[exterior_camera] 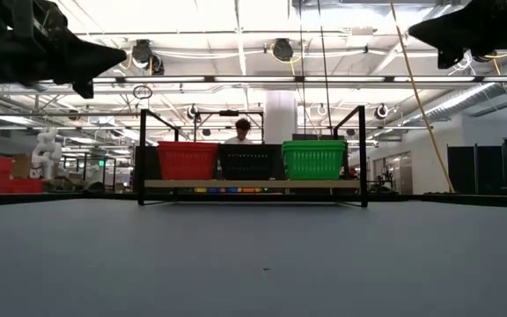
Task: Stack baskets on shelf by color
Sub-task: Return to Home Position
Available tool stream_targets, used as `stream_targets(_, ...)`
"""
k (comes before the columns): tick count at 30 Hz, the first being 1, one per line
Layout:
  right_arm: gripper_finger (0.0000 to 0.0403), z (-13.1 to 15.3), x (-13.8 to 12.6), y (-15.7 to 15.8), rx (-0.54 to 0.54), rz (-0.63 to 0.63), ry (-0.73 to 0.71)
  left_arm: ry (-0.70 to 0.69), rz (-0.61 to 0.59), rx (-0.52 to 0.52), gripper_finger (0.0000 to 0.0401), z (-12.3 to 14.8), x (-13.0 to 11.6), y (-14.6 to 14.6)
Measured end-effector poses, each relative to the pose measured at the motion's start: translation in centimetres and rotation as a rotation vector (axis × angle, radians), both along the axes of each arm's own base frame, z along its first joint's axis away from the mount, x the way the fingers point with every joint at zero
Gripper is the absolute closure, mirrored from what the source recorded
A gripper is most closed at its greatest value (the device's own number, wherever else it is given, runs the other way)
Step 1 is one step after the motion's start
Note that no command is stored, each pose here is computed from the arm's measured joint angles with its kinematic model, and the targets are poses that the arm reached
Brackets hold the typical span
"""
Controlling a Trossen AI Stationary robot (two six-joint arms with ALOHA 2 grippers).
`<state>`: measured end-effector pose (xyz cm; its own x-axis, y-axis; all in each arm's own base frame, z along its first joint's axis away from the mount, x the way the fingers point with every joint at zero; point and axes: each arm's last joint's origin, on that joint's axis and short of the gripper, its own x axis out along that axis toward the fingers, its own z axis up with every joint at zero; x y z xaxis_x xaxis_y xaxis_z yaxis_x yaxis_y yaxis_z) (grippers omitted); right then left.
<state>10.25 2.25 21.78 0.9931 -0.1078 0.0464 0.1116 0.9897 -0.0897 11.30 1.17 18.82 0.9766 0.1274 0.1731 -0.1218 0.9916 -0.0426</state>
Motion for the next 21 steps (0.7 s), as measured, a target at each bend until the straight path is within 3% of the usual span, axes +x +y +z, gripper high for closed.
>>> stream_targets(3,0.0401,-0.1,-0.2,0.0,0.008,0.041,-0.011,0.026,-0.041,0.006,0.0398,-0.2,0.1,-0.4)
stream_targets(6,0.0402,-0.5,-0.3,0.5,0.015,0.201,-0.014,0.04,-0.055,0.017,0.0395,-0.4,0.1,-0.6)
stream_targets(9,0.0402,-1.3,0.0,0.9,0.019,0.313,-0.136,0.028,-0.025,0.03,0.0389,-0.2,0.1,-0.6)
stream_targets(13,0.0402,-1.5,0.3,0.4,-0.002,0.225,-0.288,-0.015,0.042,0.065,0.0389,0.3,0.0,-0.4)
stream_targets(17,0.0402,-2.9,1.1,-0.4,0.012,0.105,-0.138,-0.03,0.081,0.083,0.0398,0.5,-0.1,-0.3)
stream_targets(21,0.0403,-3.6,1.3,-0.9,-0.006,0.104,-0.057,-0.02,0.099,0.085,0.0388,0.4,-0.1,-0.2)
